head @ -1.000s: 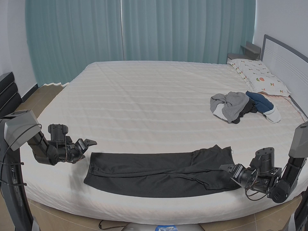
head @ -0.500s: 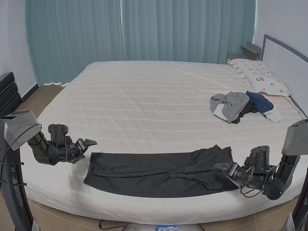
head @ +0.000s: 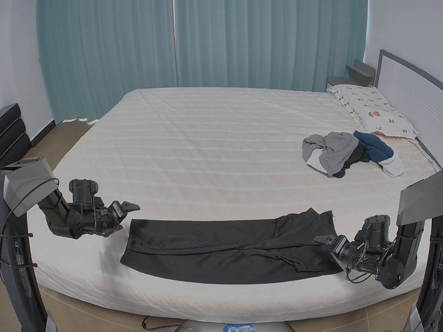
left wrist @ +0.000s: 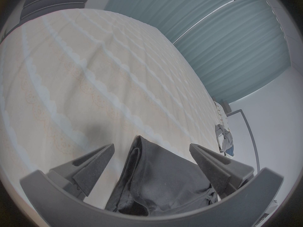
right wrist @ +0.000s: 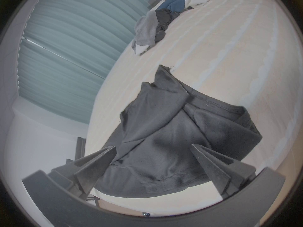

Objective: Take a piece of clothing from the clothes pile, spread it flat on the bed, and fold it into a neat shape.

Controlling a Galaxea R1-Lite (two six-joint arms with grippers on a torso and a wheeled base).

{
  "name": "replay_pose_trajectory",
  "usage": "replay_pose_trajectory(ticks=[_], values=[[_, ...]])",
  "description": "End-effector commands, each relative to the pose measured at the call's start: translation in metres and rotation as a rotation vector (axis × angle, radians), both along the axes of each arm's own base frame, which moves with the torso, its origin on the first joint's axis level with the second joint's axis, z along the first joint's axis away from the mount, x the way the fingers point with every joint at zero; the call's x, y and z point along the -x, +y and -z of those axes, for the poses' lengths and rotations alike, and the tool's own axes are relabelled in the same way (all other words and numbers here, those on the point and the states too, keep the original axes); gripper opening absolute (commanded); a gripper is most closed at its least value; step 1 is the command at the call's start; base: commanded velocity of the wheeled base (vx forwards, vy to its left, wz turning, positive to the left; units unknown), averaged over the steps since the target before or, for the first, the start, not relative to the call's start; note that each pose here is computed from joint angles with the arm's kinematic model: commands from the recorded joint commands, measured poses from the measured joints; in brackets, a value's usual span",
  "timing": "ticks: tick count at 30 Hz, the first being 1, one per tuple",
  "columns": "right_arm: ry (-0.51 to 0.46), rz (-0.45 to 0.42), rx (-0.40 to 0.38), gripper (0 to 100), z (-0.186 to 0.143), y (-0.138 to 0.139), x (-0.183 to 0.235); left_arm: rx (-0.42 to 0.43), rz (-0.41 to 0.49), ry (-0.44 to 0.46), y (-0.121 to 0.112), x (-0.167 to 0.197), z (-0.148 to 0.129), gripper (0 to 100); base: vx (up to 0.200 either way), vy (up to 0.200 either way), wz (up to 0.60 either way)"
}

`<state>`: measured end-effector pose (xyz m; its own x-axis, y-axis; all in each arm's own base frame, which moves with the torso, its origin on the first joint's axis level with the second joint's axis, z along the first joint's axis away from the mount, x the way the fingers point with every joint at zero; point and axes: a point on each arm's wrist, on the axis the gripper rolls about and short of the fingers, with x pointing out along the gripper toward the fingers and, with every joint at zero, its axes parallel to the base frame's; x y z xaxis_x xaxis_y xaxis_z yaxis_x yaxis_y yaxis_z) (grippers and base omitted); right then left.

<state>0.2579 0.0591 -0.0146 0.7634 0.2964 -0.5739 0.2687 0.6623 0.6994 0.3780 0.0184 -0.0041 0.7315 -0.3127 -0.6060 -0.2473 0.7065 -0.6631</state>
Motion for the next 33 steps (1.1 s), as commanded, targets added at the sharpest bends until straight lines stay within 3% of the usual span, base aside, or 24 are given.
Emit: replay_pose_trajectory(ticks=[1,7,10,13,23,27,33], values=[[0.016,0.006,-0.042,100,0.004,-0.009,0.012,-0.008,0.020,-0.025,-0.007,0.007,-0.016,100,0.000,0.000,0.00],[0.008,0.005,-0.064,100,0.010,-0.012,0.012,-0.020,0.059,0.012,-0.022,0.028,-0.057,100,0.000,0.000,0.00],[0.007,0.011,-0.073,100,0.008,-0.012,0.013,-0.068,0.075,0.053,-0.032,0.037,-0.063,100,0.000,0.000,0.00],[0.009,0.028,-0.096,100,0.007,-0.013,0.012,-0.195,0.101,0.116,-0.046,0.047,-0.053,100,0.000,0.000,0.00],[0.010,0.023,-0.097,100,0.006,-0.011,0.013,-0.331,0.111,0.219,-0.077,0.059,-0.033,100,0.000,0.000,0.00],[0.012,0.018,-0.096,100,0.007,-0.010,0.014,-0.355,0.082,0.252,-0.078,0.065,-0.025,100,0.000,0.000,0.00],[0.012,0.018,-0.096,100,0.007,-0.010,0.014,-0.311,0.045,0.222,-0.078,0.065,-0.023,100,0.000,0.000,0.00]])
